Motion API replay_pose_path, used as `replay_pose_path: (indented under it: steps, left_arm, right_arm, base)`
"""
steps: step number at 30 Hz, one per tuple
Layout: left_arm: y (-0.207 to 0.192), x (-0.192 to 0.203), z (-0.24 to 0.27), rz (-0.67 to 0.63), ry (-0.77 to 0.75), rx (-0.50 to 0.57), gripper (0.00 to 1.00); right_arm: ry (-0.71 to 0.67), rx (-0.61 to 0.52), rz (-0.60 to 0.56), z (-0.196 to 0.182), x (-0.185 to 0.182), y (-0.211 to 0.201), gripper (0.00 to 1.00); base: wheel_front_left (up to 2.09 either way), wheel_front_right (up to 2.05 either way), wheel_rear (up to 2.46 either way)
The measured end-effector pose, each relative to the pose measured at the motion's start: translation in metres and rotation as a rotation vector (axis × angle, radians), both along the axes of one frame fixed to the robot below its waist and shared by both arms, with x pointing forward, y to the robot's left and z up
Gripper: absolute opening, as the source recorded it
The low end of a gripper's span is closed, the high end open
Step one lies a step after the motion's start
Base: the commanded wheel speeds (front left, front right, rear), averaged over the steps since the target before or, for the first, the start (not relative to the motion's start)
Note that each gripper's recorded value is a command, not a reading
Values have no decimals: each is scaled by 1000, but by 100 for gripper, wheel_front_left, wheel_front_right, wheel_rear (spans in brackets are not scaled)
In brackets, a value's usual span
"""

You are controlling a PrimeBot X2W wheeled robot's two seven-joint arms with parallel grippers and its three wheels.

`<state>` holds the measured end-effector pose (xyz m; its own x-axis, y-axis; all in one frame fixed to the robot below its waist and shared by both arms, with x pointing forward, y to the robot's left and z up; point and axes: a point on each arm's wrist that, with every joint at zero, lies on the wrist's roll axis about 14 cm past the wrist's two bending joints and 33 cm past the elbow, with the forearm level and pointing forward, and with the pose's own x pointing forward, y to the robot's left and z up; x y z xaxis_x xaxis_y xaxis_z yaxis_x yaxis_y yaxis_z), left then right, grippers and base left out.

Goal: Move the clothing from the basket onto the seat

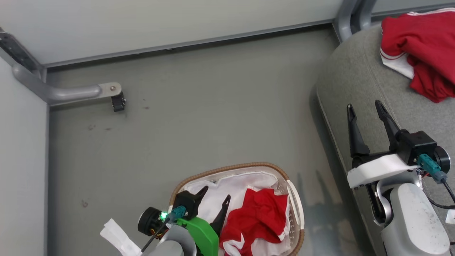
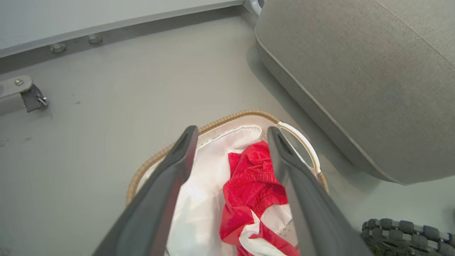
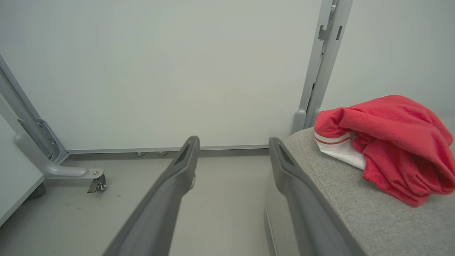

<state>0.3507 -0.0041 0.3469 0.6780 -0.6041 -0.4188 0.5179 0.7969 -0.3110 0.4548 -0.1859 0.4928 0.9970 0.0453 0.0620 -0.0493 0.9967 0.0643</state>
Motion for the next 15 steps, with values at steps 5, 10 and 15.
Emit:
replay_pose_path:
  steps: [5,10,15]
  left_arm:
    - [-11,-15,-40,-68,162,29,100]
    - [-16,-26,-80,-164,281,108,100]
    - [-16,-28,-112,-207,367,152,100]
  right_arm:
    - [33,18,3,-16,8,0,100]
    - [63,23,-22,-32,16,-11,100]
    - [100,20,-51,-51,25,-23,100]
  base:
    - [0,0,0]
    - [0,0,0]
    - [0,0,0]
